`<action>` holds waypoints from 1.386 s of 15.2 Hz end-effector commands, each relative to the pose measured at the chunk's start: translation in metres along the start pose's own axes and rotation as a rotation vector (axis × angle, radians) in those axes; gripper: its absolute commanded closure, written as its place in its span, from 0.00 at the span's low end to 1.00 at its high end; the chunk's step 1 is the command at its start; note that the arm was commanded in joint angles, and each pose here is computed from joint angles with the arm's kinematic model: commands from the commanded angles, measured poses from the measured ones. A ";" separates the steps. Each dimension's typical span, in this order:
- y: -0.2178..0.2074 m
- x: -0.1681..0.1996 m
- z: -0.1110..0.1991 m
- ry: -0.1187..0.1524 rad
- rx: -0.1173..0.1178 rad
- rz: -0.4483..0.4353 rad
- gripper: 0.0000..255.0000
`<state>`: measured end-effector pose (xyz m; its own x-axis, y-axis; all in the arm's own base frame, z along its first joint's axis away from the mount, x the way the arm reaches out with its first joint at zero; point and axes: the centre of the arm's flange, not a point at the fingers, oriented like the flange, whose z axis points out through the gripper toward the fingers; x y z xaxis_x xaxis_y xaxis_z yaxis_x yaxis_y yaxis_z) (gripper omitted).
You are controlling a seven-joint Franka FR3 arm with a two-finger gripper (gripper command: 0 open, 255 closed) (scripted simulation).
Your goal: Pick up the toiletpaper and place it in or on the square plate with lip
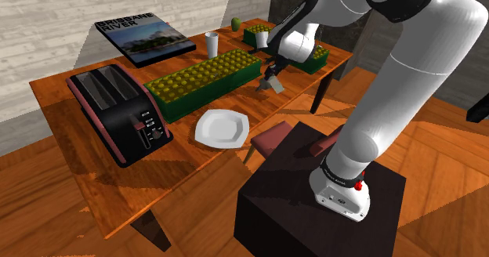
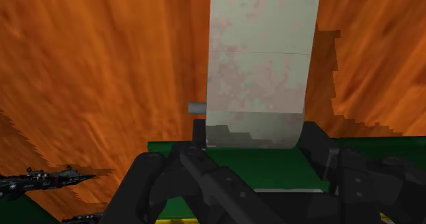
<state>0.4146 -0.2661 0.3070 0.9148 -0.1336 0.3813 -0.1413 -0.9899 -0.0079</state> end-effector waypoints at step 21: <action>-0.115 0.010 -0.090 -0.001 -0.001 0.000 1.00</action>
<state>0.4078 -0.1669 0.3930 0.9155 -0.1319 0.3801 -0.1392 -0.9902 -0.0083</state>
